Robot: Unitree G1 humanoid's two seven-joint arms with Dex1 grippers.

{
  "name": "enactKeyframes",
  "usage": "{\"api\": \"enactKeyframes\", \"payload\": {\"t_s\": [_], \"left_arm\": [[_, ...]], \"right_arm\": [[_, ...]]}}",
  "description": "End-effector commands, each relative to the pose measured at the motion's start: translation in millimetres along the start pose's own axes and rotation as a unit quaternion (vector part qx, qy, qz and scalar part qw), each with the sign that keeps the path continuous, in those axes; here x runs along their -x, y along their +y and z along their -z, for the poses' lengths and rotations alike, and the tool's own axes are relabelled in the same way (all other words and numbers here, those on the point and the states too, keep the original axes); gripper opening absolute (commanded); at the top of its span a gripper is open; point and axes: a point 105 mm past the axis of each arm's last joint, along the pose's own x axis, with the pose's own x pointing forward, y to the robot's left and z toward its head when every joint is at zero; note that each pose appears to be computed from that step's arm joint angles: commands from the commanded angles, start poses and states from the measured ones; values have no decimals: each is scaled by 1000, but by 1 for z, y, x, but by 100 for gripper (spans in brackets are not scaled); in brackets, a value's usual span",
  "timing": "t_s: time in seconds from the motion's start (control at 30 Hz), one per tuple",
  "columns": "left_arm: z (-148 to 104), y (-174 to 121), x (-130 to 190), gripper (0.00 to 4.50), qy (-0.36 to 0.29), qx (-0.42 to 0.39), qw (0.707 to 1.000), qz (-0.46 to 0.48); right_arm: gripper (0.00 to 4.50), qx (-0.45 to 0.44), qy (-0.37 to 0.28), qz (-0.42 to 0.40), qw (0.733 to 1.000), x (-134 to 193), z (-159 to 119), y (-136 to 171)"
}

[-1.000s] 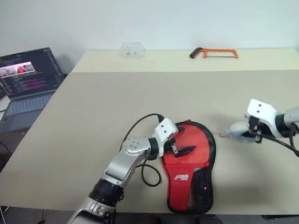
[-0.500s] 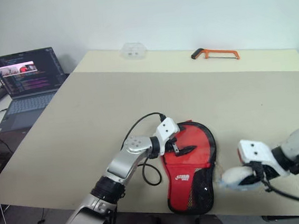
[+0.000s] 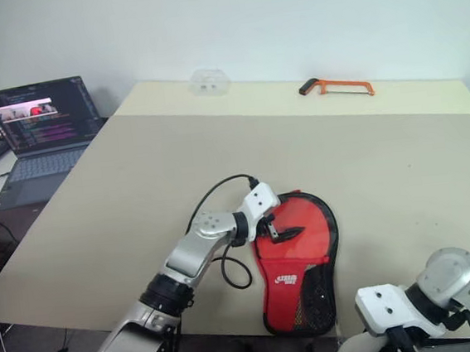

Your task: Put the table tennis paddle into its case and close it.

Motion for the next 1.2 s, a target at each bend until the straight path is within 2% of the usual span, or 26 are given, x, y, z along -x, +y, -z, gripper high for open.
{"api": "enactKeyframes", "payload": {"t_s": [0.03,0.33,0.5,0.73,0.9,1.03,1.2], "left_arm": [[40,0,5,450,80,19,997,-7],[40,3,5,450,81,17,996,-15],[39,2,5,450,78,19,997,-18],[37,4,11,450,67,31,997,-23],[12,12,24,450,10,44,999,-21],[-14,24,45,450,-51,74,996,-19],[-58,23,110,450,-125,63,988,63]], "right_arm": [[36,22,-6,-3,1000,2,-5,-3],[36,14,-12,91,996,43,-5,-49],[36,7,19,135,991,56,10,-71],[262,-13,27,112,993,63,16,-68],[445,-16,18,141,990,91,9,-74],[448,-22,4,175,984,118,4,-75],[448,-47,-40,216,974,162,-4,-58]]}}
